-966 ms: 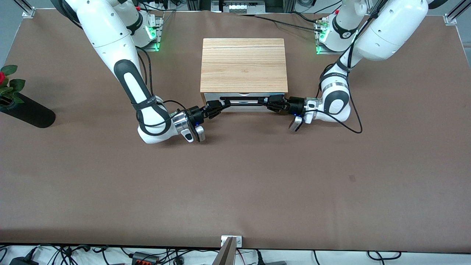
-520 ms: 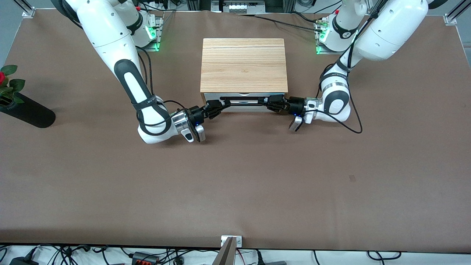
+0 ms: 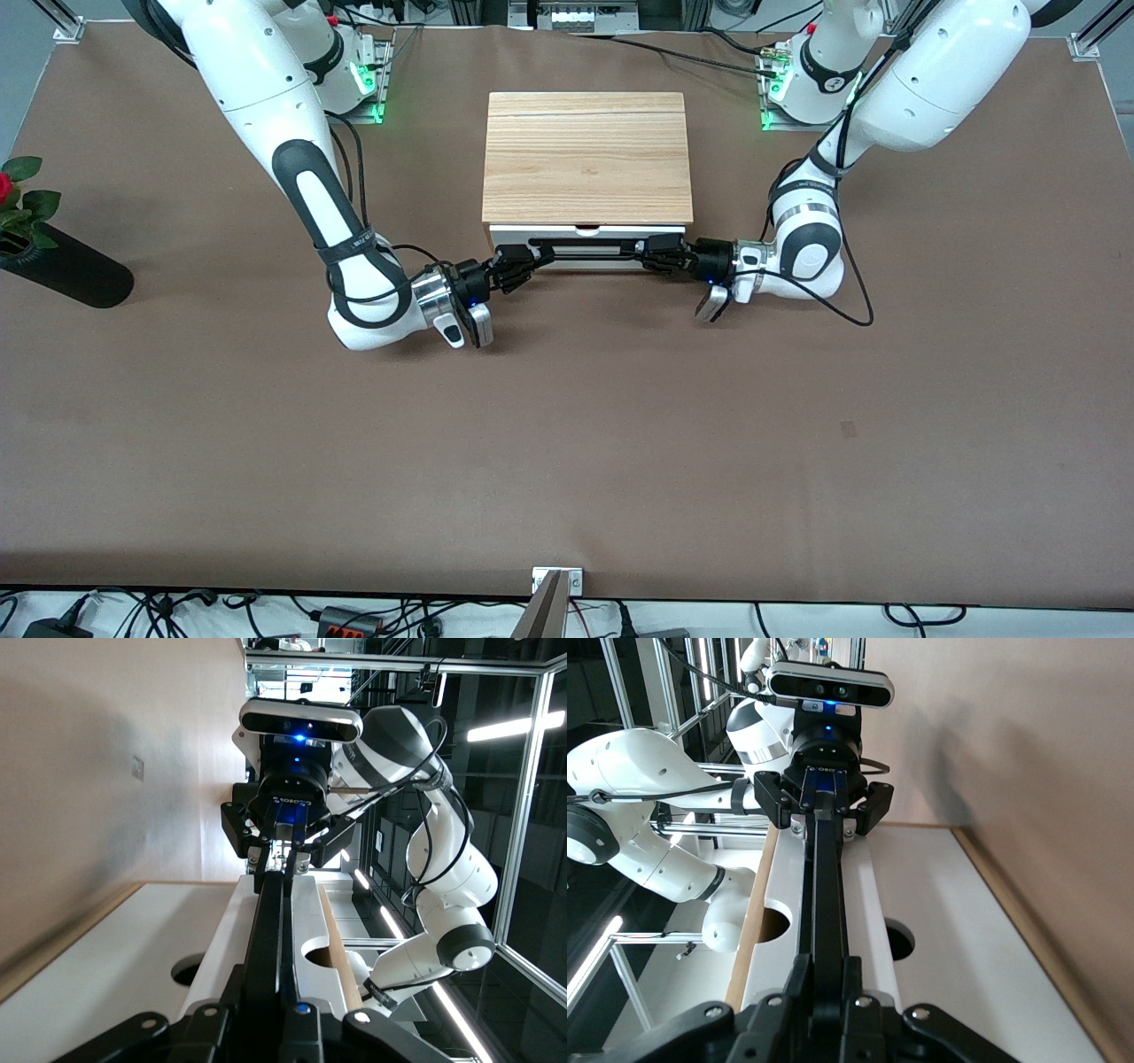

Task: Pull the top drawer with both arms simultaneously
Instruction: 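Pull the black handle outward with both grippers, sliding the drawer open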

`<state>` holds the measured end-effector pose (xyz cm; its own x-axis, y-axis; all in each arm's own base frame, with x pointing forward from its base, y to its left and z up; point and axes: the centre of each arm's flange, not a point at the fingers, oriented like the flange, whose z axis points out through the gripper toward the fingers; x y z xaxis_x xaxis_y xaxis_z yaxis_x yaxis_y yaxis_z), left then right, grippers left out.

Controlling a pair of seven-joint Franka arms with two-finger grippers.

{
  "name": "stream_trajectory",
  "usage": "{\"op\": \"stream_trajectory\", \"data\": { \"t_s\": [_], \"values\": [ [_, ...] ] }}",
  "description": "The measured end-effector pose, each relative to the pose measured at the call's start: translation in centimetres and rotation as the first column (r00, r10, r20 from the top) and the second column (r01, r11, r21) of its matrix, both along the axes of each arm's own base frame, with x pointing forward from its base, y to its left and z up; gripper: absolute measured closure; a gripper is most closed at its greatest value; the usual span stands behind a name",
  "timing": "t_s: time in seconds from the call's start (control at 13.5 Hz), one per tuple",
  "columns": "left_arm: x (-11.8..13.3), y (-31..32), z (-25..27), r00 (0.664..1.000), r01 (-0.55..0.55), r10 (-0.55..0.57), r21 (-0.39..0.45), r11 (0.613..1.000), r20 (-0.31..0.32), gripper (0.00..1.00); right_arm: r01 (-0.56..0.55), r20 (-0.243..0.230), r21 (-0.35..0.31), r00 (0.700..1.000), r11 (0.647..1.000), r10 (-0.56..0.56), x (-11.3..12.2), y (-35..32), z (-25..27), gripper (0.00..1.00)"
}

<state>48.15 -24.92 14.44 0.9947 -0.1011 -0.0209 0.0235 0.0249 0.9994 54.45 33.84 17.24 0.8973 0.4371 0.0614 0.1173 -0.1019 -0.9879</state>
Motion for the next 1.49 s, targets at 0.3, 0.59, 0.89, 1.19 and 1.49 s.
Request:
{"op": "stream_trajectory", "data": {
  "t_s": [0.3, 0.59, 0.89, 1.19, 1.49],
  "values": [
    [2.7, 0.3, 0.1, 1.0, -0.028, 0.028, 0.002, 1.0, 0.002, 0.82, 0.075, 0.062, -0.018, 0.995, 0.997, -0.074, 2.1, -0.1, 0.8, 0.81],
    [4.9, 0.8, 0.0, 0.999, -0.054, 0.054, -0.008, 0.999, 0.008, 0.82, 0.163, 0.1, -0.013, 0.982, 0.986, -0.161, 3.3, -0.2, 1.1, 0.81],
    [6.6, 0.9, -0.1, 0.997, -0.07, 0.07, -0.019, 0.997, 0.009, 0.82, 0.222, 0.119, -0.012, 0.968, 0.975, -0.22, 4.3, -0.3, 1.3, 0.81],
    [7.2, 1.2, -0.1, 0.997, -0.077, 0.077, -0.02, 0.997, 0.008, 0.82, 0.281, 0.106, 0.008, 0.954, 0.96, -0.28, 4.8, -0.4, 1.1, 0.79],
    [7.2, 1.7, -0.6, 0.996, -0.084, 0.084, -0.013, 0.996, -0.001, 0.46, 0.306, 0.107, 0.031, 0.946, 0.952, -0.307, 5.7, -0.6, 1.9, 0.67]
  ]
}}
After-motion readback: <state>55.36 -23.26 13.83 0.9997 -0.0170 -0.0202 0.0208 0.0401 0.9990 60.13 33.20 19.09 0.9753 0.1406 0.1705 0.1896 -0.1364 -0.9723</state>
